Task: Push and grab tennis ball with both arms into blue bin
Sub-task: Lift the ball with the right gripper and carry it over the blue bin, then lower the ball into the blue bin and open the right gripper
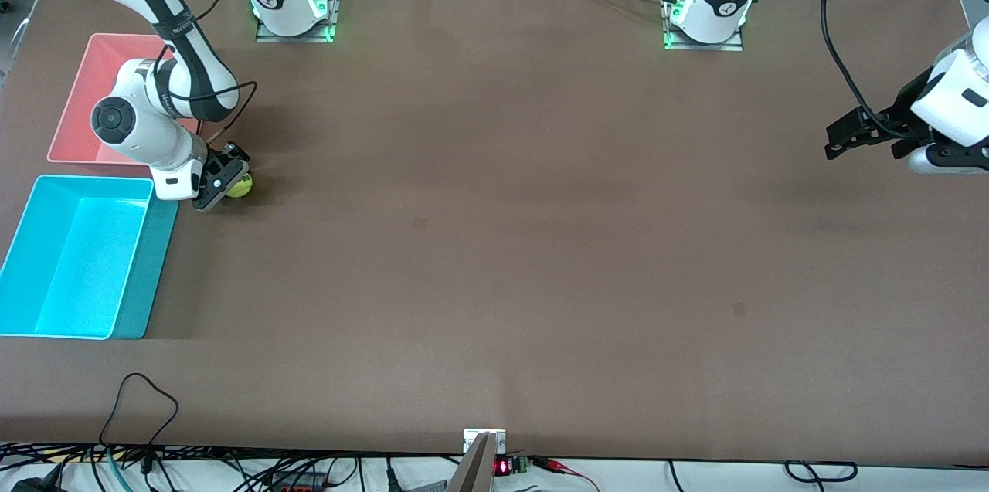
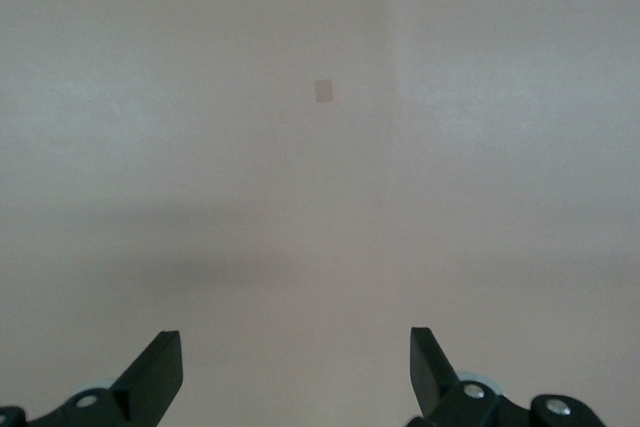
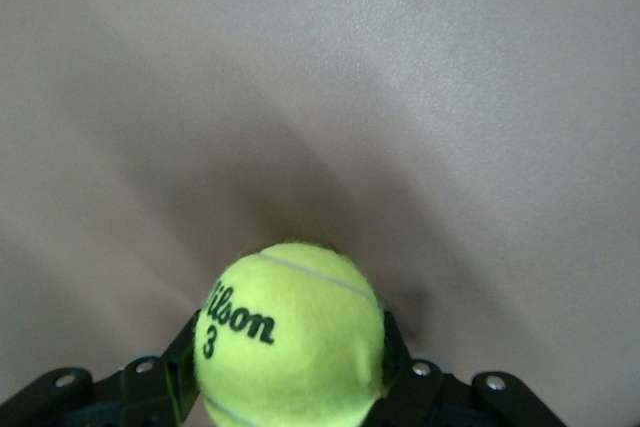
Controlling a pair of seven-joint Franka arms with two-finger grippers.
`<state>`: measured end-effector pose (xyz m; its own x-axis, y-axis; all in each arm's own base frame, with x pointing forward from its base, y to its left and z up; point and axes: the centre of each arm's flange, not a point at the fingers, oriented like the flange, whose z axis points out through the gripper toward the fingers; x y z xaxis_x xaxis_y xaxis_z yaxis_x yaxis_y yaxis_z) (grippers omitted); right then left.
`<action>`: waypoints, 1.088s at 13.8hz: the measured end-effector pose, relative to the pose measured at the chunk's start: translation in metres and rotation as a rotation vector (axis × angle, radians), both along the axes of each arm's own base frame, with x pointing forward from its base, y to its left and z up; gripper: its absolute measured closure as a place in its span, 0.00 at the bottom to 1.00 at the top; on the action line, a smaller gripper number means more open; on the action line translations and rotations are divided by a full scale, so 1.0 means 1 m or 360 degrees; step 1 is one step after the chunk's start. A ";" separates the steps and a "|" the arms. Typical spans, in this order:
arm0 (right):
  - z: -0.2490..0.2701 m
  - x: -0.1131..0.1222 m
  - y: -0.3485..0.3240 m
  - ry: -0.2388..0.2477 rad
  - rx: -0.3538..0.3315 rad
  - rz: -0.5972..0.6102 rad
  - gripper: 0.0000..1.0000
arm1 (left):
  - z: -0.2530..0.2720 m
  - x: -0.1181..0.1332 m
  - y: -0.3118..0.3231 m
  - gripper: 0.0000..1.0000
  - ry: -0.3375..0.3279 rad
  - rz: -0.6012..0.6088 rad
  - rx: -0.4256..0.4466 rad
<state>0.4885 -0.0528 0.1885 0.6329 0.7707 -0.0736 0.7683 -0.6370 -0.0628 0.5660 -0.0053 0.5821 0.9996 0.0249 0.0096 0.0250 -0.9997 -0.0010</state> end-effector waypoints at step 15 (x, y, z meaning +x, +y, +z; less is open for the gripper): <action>0.127 0.092 -0.088 -0.0084 -0.0096 -0.0777 0.33 | -0.006 -0.002 0.000 0.00 0.0062 -0.0001 0.0000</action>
<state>0.5800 -0.1410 0.3160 0.9232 0.3784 -0.0670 0.3803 -0.9247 0.0164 0.5641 -0.0054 0.5761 0.9993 0.0243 -0.0292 0.0242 -0.9997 -0.0023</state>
